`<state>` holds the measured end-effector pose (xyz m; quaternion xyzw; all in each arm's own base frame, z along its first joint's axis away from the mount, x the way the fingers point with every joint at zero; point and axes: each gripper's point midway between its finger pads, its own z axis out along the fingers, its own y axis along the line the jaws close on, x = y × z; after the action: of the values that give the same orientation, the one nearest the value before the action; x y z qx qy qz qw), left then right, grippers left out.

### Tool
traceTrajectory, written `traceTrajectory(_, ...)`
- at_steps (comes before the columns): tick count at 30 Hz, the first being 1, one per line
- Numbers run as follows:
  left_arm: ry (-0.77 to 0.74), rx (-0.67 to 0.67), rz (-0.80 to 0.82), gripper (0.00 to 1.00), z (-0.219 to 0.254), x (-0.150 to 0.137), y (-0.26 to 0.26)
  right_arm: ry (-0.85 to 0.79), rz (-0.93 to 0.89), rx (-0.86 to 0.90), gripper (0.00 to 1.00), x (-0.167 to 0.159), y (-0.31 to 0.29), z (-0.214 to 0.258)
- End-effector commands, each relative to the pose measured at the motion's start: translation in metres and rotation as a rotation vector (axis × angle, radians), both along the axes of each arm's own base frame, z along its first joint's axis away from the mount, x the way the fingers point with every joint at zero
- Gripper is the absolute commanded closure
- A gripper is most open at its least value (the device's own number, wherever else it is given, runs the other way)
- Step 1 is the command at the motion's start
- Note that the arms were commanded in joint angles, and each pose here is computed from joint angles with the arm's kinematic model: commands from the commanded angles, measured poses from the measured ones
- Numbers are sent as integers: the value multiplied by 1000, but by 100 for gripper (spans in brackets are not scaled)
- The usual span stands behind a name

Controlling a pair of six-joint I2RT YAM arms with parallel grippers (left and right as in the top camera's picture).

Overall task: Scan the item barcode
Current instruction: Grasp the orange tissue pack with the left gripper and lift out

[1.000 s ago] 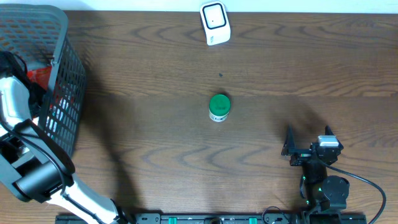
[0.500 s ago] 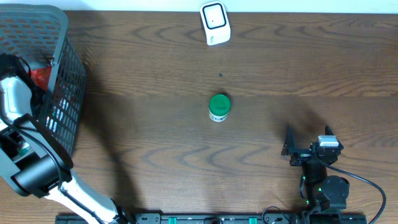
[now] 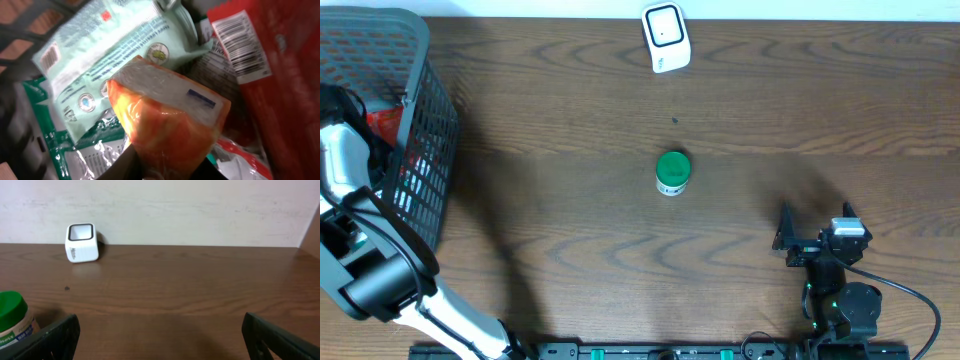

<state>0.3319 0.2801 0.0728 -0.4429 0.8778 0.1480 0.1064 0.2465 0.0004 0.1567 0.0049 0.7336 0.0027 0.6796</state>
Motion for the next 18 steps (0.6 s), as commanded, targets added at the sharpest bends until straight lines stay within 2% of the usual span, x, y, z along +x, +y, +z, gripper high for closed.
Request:
traceTrajectory(1, -32, 36, 10, 77, 20, -1, 5, 4, 5, 10, 1, 0, 1, -1)
traceTrajectory(3, -24, 31, 19, 81, 19, -5, 7, 4, 5, 10, 1, 0, 1, -1)
traceTrajectory(5, -18, 27, 31, 92, 19, -10, 10, 4, 5, 10, 1, 0, 1, -1)
traceTrajectory(8, -19, 14, 76, 92, 18, -19, 15, 4, 5, 10, 1, 0, 1, -1)
traceTrajectory(10, -54, -47, 88, 92, 15, -20, 11, 4, 5, 10, 1, 0, 1, -1)
traceTrajectory(13, -164, -170, 76, 93, 16, -9, 1, 4, 5, 10, 1, 0, 1, -1)
traceTrajectory(18, -332, -263, 56, 93, 41, 2, -3, 4, 5, 10, 1, 0, 1, -1)
